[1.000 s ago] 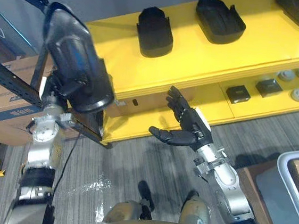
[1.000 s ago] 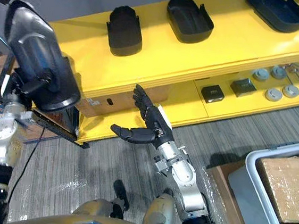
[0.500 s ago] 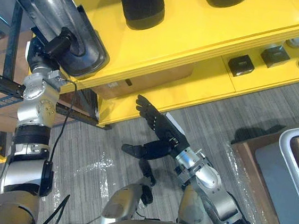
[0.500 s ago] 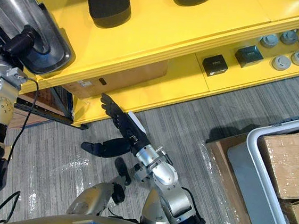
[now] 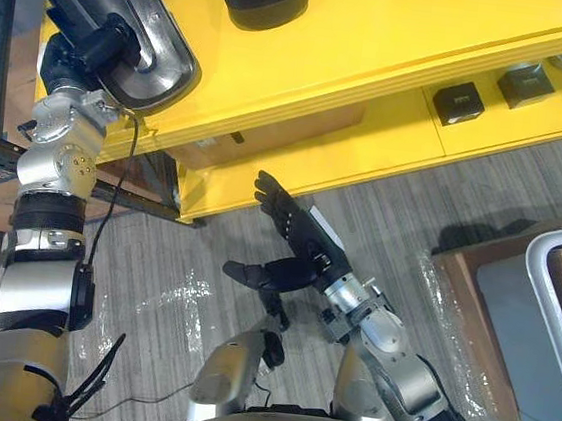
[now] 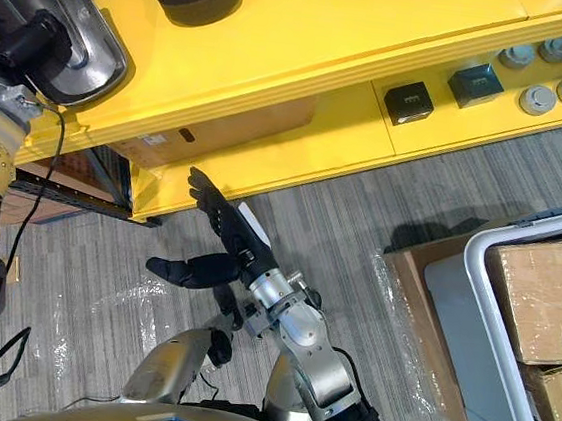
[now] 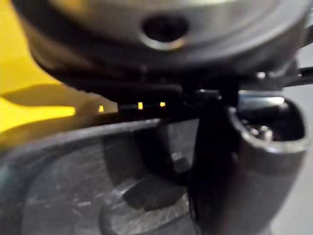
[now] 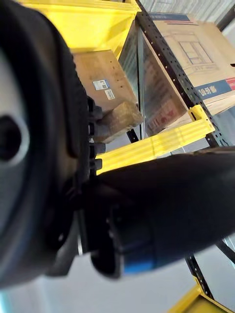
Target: Walk over and take three plastic housings, then place them on the shelf
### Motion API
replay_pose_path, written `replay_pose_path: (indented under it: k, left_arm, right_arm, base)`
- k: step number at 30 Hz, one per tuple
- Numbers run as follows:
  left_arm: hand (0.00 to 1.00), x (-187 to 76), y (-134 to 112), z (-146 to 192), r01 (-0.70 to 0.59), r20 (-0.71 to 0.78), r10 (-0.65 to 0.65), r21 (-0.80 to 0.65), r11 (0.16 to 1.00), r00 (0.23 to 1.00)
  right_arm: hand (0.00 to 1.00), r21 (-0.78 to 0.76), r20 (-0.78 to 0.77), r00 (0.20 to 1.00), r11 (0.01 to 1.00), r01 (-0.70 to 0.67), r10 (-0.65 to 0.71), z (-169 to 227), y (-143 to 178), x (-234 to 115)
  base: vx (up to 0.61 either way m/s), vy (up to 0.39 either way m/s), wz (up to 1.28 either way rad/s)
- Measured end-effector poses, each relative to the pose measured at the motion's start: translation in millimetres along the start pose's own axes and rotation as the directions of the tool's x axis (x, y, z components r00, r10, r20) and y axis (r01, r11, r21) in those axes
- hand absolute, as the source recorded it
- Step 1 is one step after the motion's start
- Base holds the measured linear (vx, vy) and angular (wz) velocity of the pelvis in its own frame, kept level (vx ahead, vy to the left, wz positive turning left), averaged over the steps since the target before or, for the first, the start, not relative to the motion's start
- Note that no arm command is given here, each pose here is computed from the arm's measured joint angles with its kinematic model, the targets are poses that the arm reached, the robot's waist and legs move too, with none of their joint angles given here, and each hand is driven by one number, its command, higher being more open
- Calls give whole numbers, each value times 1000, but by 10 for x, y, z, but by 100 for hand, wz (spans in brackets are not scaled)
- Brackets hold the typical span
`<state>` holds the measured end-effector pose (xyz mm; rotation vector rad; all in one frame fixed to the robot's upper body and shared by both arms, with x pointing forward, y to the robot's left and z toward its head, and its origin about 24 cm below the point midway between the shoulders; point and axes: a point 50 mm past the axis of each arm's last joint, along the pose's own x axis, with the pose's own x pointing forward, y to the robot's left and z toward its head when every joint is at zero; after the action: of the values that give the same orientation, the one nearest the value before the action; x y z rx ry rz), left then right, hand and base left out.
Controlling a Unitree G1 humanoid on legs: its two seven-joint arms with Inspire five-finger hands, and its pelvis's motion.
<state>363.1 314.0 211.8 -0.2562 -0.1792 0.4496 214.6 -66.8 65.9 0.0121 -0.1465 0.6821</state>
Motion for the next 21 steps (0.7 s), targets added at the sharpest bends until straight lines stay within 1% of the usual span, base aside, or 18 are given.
replay_pose_path:
  k: [2, 6, 8, 12, 16, 21]
  left_arm:
    - [100, 16, 5, 13, -16, -1, 16, 7, 1000, 1000]
    - [100, 51, 22, 103, -32, 6, 31, 84, 996, 999]
    - [100, 59, 41, 94, -43, 4, 42, 115, 992, 999]
    - [100, 76, 95, 117, -48, -5, 49, 150, 988, 999]
    - [100, 94, 93, 128, -58, -3, 60, 182, 982, 998]
    - [100, 97, 93, 130, -63, -3, 64, 186, 980, 998]
  right_arm:
    - [100, -3, 8, 1000, 1000, 9, -9, 19, -8, 22]
    - [100, -14, 31, 999, 1000, 17, -17, 81, -28, 74]
    - [100, -15, 34, 999, 1000, 25, -24, 88, -36, 80]
    - [100, -21, 41, 999, 999, 24, -24, 108, -48, 99]
    - [100, -25, 45, 999, 999, 25, -24, 123, -60, 114]
    - [100, -26, 44, 999, 999, 28, -27, 124, -66, 114]
  base:
    - [21, -68, 0]
    - [17, -61, 2]
    - [33, -83, -1]
    - [33, -83, -2]
    - [20, -73, -1]
    - [26, -52, 0]
